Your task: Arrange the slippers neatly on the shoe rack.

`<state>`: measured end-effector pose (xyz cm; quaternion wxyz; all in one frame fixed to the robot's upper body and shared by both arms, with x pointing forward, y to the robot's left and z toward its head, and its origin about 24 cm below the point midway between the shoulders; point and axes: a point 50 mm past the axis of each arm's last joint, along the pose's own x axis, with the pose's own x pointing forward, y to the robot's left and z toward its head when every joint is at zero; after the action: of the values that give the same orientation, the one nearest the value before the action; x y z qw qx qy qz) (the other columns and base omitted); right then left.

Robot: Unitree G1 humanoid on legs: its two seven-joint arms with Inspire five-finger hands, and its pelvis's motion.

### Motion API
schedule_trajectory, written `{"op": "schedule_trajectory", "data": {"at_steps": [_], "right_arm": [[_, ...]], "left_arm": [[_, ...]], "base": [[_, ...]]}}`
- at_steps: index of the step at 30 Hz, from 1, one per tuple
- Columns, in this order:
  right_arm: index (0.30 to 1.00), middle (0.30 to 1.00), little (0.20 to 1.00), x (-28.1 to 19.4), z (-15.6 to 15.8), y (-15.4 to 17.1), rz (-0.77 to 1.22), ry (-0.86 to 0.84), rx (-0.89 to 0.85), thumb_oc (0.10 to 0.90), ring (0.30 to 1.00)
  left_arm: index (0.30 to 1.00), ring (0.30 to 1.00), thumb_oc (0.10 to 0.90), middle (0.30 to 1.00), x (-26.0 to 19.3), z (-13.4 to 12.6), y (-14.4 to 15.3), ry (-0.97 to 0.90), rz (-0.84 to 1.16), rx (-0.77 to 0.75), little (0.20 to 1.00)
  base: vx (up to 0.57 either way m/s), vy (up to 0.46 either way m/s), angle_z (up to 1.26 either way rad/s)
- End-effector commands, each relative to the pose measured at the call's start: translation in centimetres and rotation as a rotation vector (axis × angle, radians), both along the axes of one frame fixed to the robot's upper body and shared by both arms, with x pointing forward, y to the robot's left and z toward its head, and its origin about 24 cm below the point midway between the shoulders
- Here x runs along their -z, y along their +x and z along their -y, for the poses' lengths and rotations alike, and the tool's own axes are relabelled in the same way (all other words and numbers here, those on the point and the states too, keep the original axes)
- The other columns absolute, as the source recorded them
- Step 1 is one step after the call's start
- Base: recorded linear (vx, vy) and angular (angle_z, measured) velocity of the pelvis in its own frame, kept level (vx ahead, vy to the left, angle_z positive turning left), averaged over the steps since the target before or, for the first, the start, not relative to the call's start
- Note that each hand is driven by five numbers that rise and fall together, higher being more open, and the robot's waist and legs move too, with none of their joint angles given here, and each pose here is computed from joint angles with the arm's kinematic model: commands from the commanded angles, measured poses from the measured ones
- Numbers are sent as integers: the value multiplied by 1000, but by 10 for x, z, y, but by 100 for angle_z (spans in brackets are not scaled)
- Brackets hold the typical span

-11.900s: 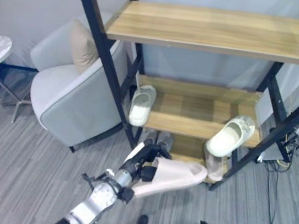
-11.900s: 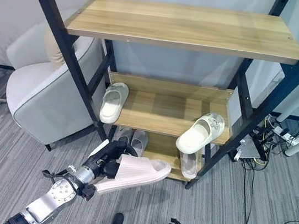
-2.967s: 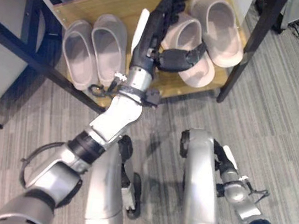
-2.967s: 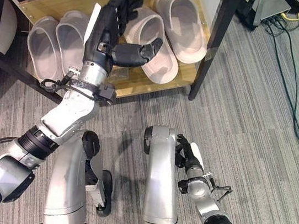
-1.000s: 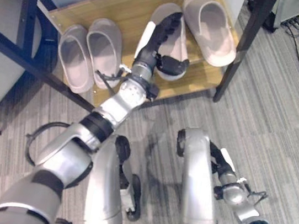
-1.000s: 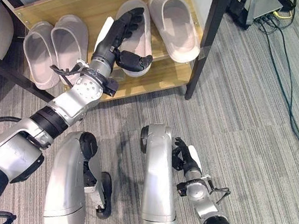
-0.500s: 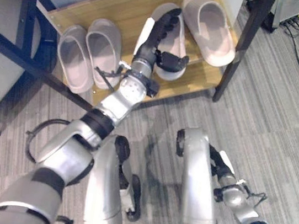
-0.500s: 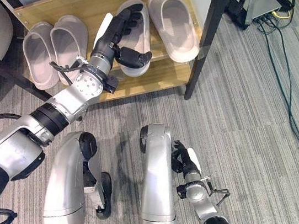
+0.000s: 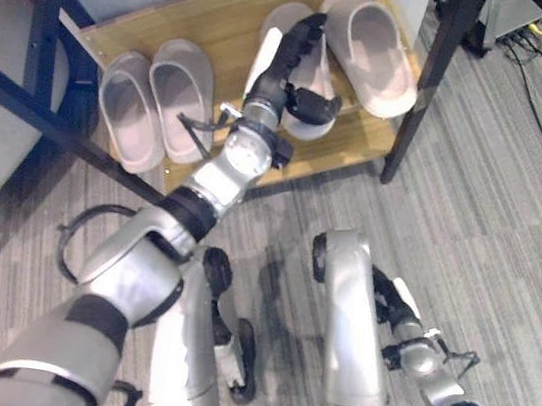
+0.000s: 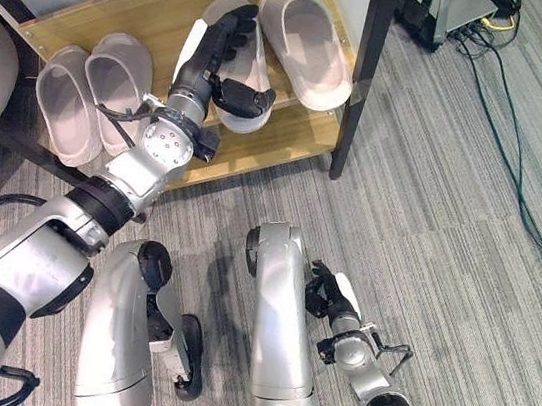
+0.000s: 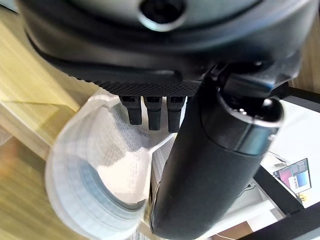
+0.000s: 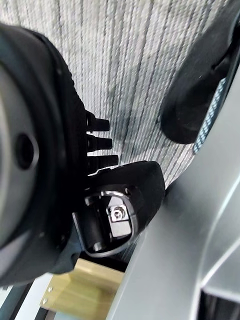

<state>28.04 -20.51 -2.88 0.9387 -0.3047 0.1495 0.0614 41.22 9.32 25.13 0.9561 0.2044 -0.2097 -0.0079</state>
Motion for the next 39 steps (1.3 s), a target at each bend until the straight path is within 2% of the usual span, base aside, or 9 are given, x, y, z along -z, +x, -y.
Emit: {"op": "schedule_trajectory", "data": {"at_steps": [1, 16, 28, 31, 35, 39], "right_arm": [[900, 900, 900, -7, -70, 1, 43, 140, -249, 800, 900], [900, 900, 900, -4, -67, -3, 39, 130, -240, 800, 900], [900, 900, 900, -6, -65, -4, 55, 123, -224, 800, 900], [900, 900, 900, -7, -65, -4, 64, 125, -220, 800, 900], [900, 900, 900, -8, -66, -4, 73, 122, -213, 800, 900], [900, 900, 900, -9, -67, -5, 78, 122, -212, 800, 900]], "left_arm": [[900, 900, 800, 900, -89, 21, -15, -70, 246, 64, 900], [900, 900, 800, 900, -110, 32, -38, -234, 361, 211, 900], [900, 900, 800, 900, -80, 51, -58, -277, 364, 347, 900], [900, 900, 800, 900, -78, 44, -62, -331, 386, 341, 900], [900, 900, 800, 900, -72, 15, -58, -418, 393, 255, 900], [900, 900, 800, 900, -68, 0, -55, -460, 386, 211, 900]], "base": [[0, 0, 0], [0, 0, 0], [0, 0, 0], [0, 0, 0], [0, 0, 0], [0, 0, 0]]}}
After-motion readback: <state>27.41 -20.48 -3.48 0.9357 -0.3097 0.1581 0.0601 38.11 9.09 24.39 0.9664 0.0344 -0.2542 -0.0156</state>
